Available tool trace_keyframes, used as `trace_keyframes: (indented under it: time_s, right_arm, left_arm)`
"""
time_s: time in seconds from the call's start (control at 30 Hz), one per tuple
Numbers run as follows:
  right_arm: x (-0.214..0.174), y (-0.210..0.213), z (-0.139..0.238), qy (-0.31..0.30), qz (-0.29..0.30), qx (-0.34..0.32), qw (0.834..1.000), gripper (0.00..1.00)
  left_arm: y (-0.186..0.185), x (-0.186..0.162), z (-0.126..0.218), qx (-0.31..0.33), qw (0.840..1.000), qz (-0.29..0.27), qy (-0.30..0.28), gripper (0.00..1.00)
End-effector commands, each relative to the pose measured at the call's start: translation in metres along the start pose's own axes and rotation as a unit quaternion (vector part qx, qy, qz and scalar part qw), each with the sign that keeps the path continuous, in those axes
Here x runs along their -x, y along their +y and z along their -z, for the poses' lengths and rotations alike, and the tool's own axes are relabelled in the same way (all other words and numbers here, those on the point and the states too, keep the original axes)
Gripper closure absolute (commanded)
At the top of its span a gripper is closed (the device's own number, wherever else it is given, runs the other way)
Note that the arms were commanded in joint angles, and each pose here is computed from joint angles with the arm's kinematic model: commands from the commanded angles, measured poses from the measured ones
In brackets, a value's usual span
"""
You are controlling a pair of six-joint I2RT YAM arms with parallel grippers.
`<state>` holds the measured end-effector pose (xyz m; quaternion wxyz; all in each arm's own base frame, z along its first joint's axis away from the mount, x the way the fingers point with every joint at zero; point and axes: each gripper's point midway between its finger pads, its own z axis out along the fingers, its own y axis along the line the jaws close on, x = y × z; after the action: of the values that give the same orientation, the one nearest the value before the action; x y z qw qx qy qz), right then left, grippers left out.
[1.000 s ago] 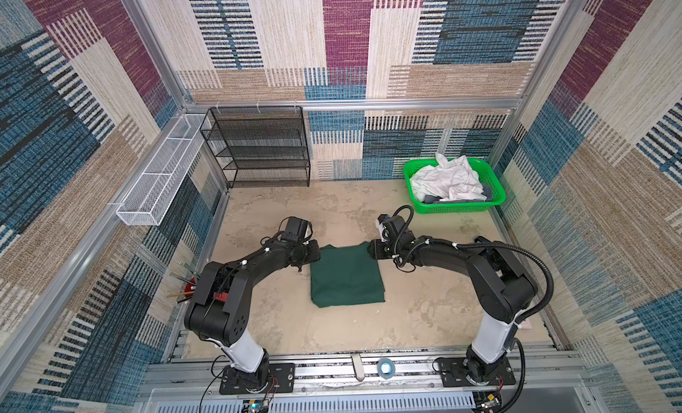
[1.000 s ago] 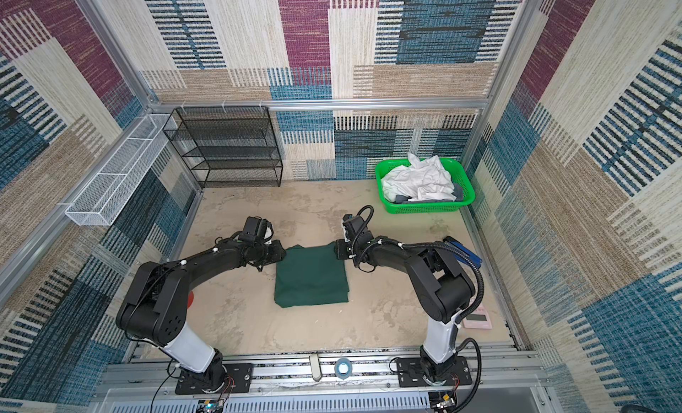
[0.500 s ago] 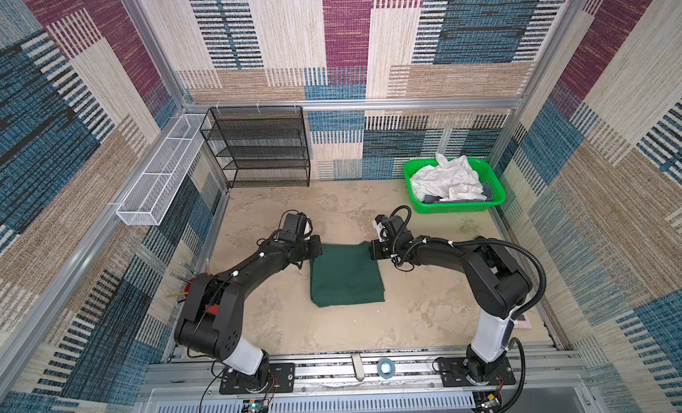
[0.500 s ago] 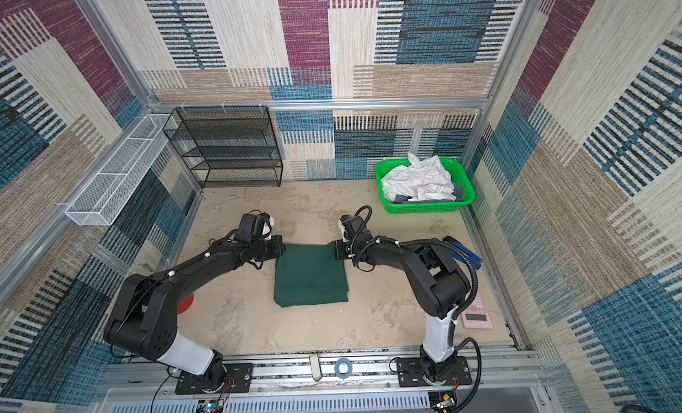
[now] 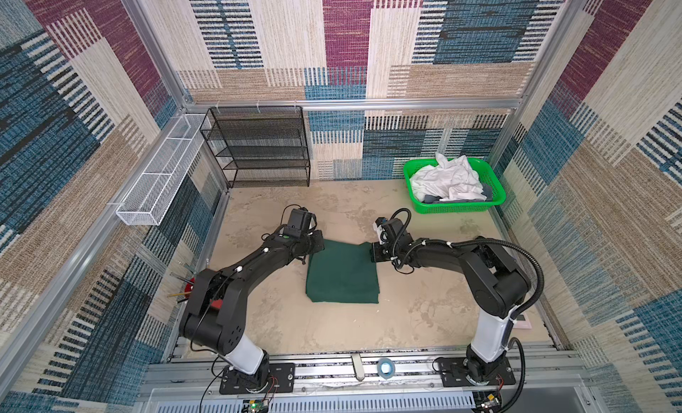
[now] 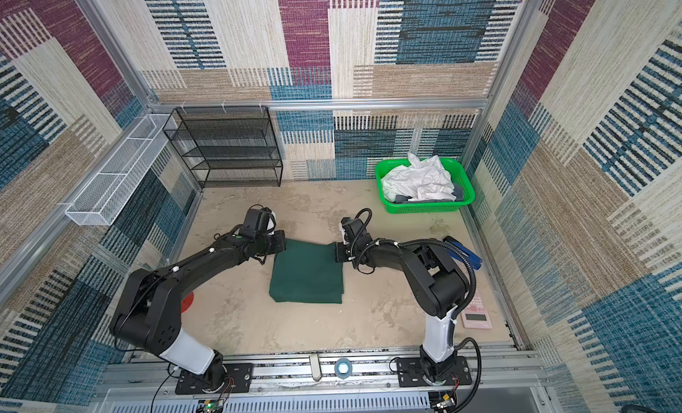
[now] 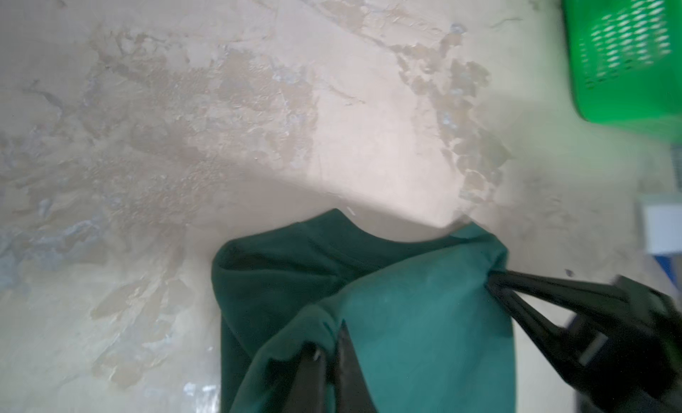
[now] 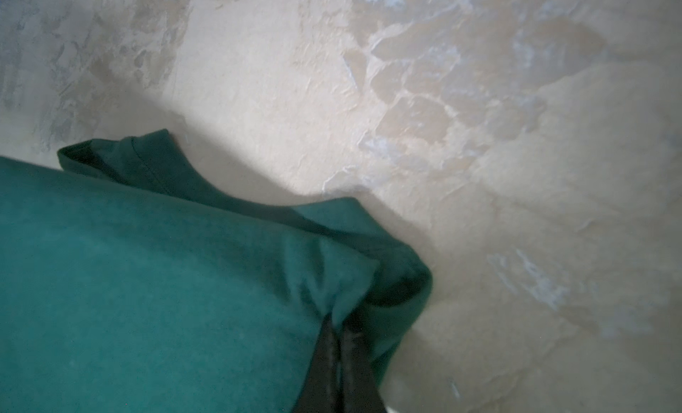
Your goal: Fold and stack the t-shirts
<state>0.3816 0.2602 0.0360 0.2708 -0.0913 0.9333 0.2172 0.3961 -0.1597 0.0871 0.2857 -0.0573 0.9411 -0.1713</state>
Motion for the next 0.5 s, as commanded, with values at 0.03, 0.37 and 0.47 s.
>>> trace_keyframes:
  time_s: [0.03, 0.37, 0.47]
  right_arm:
    - [0.005, -0.001, 0.001, -0.013, 0.004, -0.005, 1.000, 1.00]
    - [0.014, -0.026, 0.021, -0.045, -0.017, -0.077, 0.996, 1.00]
    - [0.014, -0.036, 0.023, -0.051, -0.023, -0.098, 0.994, 1.00]
  left_arm:
    - [0.000, 0.020, -0.027, 0.002, 0.999, -0.002, -0.038, 1.00]
    - [0.049, -0.007, -0.051, 0.123, 0.991, 0.041, 0.019, 1.00]
    - [0.055, -0.017, -0.056, 0.132, 0.990, 0.048, 0.034, 1.00]
